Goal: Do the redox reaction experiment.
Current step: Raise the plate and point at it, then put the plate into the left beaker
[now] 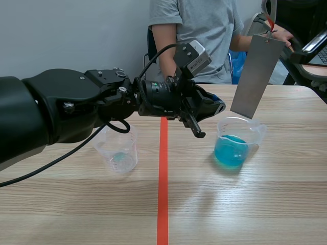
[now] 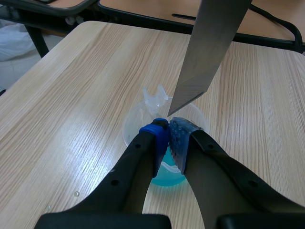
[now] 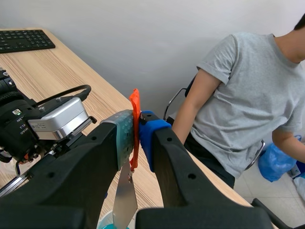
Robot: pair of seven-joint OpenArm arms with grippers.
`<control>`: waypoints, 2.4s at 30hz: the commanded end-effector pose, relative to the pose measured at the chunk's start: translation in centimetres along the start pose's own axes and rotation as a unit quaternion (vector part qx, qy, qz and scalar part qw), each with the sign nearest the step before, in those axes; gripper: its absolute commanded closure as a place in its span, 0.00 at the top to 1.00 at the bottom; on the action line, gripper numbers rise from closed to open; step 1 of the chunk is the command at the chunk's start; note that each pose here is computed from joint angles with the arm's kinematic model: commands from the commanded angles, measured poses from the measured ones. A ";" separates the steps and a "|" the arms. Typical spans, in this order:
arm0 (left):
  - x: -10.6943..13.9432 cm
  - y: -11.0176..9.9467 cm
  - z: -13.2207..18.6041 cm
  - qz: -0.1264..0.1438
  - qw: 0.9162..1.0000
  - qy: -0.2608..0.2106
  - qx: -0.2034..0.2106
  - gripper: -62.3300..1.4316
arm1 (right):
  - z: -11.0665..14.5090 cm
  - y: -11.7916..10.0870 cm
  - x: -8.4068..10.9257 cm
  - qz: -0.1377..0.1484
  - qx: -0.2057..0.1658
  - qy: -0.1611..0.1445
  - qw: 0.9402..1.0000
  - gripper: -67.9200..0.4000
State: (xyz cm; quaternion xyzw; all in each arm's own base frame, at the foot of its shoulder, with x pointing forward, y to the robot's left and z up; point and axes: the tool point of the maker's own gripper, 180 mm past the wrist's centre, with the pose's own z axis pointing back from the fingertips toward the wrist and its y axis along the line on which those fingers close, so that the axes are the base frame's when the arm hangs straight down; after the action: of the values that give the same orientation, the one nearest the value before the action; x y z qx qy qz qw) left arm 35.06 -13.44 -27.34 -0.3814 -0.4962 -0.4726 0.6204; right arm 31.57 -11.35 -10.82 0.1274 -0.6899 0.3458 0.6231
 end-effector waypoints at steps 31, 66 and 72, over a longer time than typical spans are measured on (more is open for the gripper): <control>0.1 5.1 7.0 0.025 0.996 -0.027 0.077 0.10 | 0.1 -0.3 1.0 0.010 0.002 -0.014 1.000 0.03; -19.8 -6.0 44.6 0.190 0.838 0.210 0.467 0.10 | 0.0 -0.4 1.1 0.012 0.002 -0.010 1.000 0.03; -22.0 -11.2 45.3 0.248 0.811 0.223 0.480 0.10 | -0.8 -0.1 1.7 0.016 0.013 -0.013 1.000 0.03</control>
State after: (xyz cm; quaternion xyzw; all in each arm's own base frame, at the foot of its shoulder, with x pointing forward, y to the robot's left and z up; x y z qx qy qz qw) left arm 10.93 31.30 -39.17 -0.0241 -0.3858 -0.0796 0.9188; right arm 31.98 -11.13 -10.66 0.1255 -0.6829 0.3507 0.6284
